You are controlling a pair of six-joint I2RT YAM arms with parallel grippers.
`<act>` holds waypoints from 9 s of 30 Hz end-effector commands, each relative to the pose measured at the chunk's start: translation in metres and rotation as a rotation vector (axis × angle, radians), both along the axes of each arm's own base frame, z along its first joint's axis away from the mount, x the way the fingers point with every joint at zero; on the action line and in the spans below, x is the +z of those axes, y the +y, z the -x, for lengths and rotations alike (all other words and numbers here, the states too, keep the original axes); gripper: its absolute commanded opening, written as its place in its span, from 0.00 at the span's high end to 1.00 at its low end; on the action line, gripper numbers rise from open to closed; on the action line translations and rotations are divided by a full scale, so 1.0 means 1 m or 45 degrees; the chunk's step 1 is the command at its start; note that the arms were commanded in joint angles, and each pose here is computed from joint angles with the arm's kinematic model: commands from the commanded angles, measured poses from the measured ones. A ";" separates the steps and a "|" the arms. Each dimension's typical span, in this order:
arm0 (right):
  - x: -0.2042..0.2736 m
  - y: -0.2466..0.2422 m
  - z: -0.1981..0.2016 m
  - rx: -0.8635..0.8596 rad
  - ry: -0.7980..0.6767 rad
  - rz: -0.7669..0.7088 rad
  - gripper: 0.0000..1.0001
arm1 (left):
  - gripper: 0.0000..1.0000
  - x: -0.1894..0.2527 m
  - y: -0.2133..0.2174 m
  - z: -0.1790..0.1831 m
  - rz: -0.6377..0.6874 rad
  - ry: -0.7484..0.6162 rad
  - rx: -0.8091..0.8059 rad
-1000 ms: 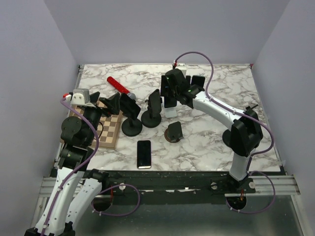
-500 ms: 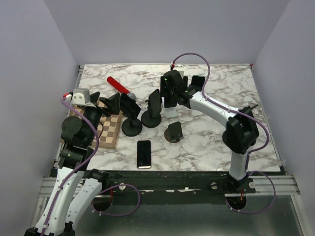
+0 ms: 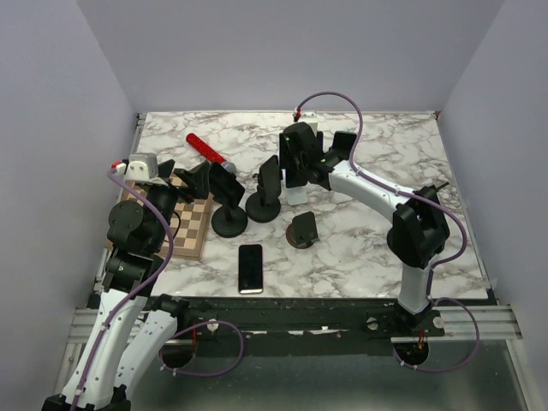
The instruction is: Remove the phone from the phone stand
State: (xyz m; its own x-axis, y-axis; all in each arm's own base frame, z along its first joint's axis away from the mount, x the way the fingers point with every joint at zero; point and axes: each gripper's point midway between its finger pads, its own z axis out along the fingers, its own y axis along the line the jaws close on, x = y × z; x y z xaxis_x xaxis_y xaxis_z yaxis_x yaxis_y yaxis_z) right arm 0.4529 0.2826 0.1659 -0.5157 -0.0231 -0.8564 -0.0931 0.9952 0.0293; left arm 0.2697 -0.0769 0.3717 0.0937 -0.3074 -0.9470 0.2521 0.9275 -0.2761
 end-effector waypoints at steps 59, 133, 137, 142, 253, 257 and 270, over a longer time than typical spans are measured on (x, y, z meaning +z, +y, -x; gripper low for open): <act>-0.076 0.042 0.282 0.434 0.851 -0.324 0.99 | 0.02 0.001 0.001 0.002 0.028 -0.004 0.000; -0.148 0.060 0.251 0.053 0.637 -0.200 0.04 | 0.01 0.004 0.004 0.006 0.023 -0.018 0.009; -0.146 0.065 0.264 0.114 0.694 -0.278 0.05 | 0.02 0.004 0.004 0.006 0.022 -0.019 0.011; -0.134 0.074 0.275 0.188 0.724 -0.372 0.06 | 0.02 0.005 0.003 0.006 0.025 -0.020 0.004; -0.035 -0.157 -0.083 -0.209 0.155 0.031 0.21 | 0.01 -0.012 -0.006 -0.008 0.013 0.055 -0.032; -0.031 -0.154 -0.083 -0.174 0.150 0.027 0.31 | 0.02 -0.012 -0.005 -0.007 0.012 0.052 -0.025; 0.023 -0.158 -0.075 -0.190 0.064 -0.005 0.66 | 0.01 -0.017 -0.008 -0.012 0.011 0.078 -0.037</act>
State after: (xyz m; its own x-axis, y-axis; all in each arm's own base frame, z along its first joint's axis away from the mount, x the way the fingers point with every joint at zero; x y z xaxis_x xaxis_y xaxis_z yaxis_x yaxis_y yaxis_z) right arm 0.5340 0.1246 0.1418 -0.6095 0.0481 -0.7913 0.0791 0.9969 -0.0003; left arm 0.2806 -0.0822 0.3567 0.0379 -0.3117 -0.9494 0.2470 0.9236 -0.2933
